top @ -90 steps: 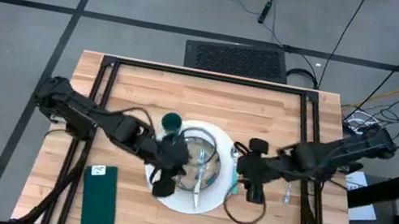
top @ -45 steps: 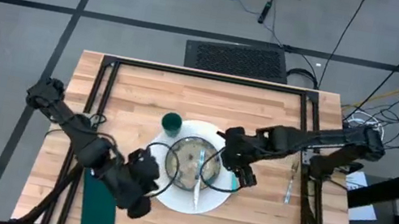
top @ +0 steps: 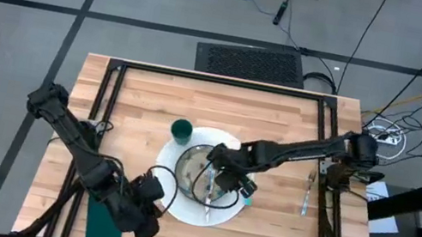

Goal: Set table place
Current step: Put the blue knife on the right of the white table mat

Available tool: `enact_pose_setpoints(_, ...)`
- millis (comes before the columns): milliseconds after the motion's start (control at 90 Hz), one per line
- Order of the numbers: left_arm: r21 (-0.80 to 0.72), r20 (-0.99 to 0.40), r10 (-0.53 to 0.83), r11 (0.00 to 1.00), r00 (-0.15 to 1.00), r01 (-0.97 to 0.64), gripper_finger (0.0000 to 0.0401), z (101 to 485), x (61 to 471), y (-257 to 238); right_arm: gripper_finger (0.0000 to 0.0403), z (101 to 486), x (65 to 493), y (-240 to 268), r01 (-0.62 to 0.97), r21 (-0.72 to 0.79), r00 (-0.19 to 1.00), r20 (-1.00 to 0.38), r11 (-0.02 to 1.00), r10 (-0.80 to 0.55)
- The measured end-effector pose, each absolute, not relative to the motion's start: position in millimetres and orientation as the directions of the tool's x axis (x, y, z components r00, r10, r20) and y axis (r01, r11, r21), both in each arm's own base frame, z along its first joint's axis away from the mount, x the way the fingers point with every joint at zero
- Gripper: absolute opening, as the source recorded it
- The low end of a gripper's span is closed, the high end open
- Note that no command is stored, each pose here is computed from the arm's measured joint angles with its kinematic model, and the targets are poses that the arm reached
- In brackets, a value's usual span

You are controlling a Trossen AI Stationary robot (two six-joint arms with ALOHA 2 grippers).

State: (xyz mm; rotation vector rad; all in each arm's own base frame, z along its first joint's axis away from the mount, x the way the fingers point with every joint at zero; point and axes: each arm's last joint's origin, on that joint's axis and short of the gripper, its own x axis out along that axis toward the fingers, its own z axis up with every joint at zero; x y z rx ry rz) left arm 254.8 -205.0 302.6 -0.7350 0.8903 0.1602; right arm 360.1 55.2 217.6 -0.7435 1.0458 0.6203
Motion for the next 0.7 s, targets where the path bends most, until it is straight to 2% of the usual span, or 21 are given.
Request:
enact_pose_setpoints(133,-0.595,-0.696,-0.217,0.708,0.685,-0.38,0.0,302,260,-210,0.0201,205,372,59,-0.799,-0.296,0.408,-0.906,0.524,0.111)
enact_pose_setpoints(244,-0.63,-0.695,-0.261,0.67,0.67,-0.393,0.0,303,260,-211,0.0201,197,376,59,-0.819,-0.309,0.407,-0.907,0.483,0.11)
enact_pose_setpoints(367,-0.643,-0.707,-0.301,0.651,0.64,-0.403,0.0,302,259,-212,0.0201,190,379,59,-0.826,-0.306,0.4,-0.91,0.474,0.11)
enact_pose_setpoints(511,-0.642,-0.709,-0.301,0.65,0.638,-0.406,0.0,302,259,-212,0.0201,175,383,59,-0.849,-0.29,0.371,-0.922,0.441,0.107)
enact_pose_setpoints(700,-0.64,-0.71,-0.297,0.651,0.638,-0.409,0.0,302,259,-211,0.0201,160,388,60,-0.853,-0.273,0.353,-0.929,0.445,0.107)
